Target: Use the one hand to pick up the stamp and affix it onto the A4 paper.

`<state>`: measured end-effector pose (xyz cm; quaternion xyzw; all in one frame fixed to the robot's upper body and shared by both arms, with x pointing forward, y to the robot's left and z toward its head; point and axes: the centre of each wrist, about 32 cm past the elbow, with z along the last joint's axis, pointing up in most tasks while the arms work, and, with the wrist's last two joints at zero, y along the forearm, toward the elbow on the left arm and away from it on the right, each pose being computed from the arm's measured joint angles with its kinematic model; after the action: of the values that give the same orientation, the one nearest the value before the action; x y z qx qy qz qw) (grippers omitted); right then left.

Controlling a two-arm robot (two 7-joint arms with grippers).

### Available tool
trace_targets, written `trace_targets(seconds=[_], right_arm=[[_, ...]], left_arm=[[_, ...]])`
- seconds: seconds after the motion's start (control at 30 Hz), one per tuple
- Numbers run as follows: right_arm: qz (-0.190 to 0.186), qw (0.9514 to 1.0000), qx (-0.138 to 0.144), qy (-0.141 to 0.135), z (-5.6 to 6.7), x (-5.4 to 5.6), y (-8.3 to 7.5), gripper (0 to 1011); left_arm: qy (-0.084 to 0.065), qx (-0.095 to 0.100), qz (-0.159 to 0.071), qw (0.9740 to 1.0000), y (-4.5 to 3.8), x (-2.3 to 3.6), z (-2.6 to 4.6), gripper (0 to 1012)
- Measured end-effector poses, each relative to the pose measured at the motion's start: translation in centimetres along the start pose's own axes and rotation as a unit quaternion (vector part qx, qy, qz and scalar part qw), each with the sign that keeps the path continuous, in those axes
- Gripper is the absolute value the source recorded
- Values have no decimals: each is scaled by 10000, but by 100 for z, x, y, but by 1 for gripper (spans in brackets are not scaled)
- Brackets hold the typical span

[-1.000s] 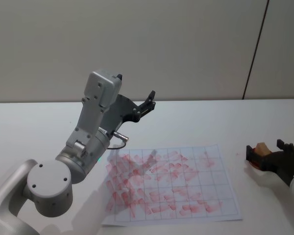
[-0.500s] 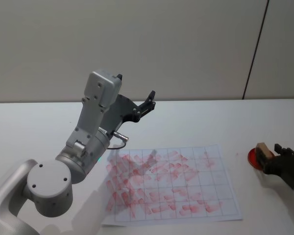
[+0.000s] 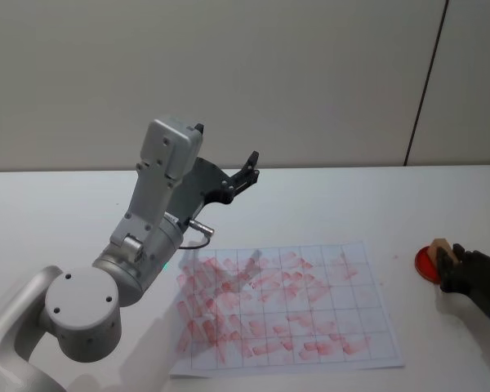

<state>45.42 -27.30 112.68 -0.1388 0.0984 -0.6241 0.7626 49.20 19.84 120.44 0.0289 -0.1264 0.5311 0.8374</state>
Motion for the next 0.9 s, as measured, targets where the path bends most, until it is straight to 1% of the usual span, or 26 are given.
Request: trace_targets(seconds=[0.63,0.9], right_arm=[[-85,9995,-293,128,-53,12,46,223],[-90,9995,-292,125,-38,9,48,224]], left_arm=[[0,0,0,10000,0,0,0,1002],[0,0,0,10000,0,0,0,1001]])
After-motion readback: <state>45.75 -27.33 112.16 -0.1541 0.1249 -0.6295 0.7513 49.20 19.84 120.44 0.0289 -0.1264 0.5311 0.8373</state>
